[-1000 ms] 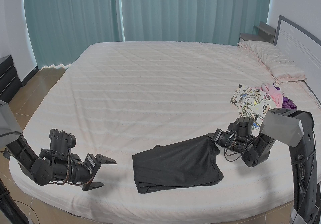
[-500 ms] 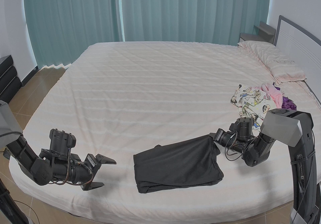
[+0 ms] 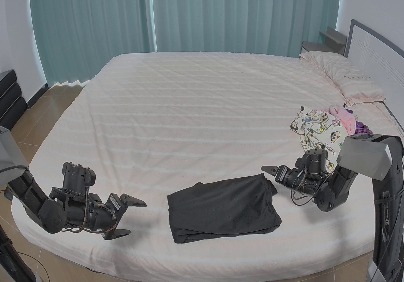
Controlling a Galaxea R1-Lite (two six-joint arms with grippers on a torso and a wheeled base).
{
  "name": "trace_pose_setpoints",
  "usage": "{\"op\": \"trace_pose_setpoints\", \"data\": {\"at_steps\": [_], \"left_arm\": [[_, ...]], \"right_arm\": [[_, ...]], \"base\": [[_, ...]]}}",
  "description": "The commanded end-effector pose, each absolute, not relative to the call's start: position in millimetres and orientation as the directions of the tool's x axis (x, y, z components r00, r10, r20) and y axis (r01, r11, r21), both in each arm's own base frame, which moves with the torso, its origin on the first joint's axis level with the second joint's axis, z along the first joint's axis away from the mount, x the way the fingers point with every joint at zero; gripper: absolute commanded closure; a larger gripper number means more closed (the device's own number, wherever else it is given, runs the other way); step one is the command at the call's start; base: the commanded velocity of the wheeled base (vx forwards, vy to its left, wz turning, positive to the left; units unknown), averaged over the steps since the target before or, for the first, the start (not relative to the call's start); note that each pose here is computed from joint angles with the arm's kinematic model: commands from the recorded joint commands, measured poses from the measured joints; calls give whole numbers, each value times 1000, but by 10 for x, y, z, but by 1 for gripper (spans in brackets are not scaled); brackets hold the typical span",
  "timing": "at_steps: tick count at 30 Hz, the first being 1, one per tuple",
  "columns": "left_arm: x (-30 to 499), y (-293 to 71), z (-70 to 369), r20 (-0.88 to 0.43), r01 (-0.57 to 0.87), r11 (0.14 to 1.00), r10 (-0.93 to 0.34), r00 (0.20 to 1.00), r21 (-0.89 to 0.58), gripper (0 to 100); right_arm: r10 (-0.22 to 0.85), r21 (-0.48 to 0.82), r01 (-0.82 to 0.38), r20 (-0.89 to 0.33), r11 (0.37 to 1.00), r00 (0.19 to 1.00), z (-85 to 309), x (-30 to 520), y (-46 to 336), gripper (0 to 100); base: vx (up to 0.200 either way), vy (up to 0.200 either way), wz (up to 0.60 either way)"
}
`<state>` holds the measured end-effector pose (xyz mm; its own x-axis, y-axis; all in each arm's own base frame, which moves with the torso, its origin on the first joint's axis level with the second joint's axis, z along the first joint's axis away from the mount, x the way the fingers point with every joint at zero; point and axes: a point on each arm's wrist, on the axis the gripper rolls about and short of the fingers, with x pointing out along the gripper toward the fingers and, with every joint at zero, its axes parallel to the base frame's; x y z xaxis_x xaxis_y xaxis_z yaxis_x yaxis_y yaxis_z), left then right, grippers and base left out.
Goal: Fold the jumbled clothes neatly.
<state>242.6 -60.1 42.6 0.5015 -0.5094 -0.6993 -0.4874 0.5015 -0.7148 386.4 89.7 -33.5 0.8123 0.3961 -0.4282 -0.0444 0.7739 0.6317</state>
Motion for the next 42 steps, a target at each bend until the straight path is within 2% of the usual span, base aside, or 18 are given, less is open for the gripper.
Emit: {"op": "trace_pose_setpoints", "data": {"at_steps": [1,6,12,17,28,29,42], "left_arm": [[2428,-605,429,-698,-486,502,-510,502,-716,0],[2422,-615,426,-700,-485,504,-511,499,-714,0],[2411,-617,420,-701,-486,506,-512,496,-713,0],[2411,-617,420,-701,-486,506,-512,496,-713,0],[2411,-617,420,-701,-486,506,-512,496,-713,0],[2411,-617,420,-701,-486,506,-512,496,-713,0],[2411,-617,420,-701,-486,506,-512,496,-713,0]], "right_arm": [[413,607,-83,-428,790,804,-112,3655,907,0],[476,603,-149,-429,784,768,14,3450,1195,0],[467,583,-99,-526,807,711,-146,3147,1133,0],[445,553,-94,-545,828,711,-212,3141,1029,0],[451,518,-117,-587,847,672,-368,3057,1057,0],[448,516,-115,-587,849,675,-363,3058,1056,100],[413,435,-136,-645,890,643,-247,2880,941,100]], "base": [[-200,0,0],[-200,0,0],[-67,0,0],[0,0,0],[0,0,0],[0,0,0],[0,0,0]]}}
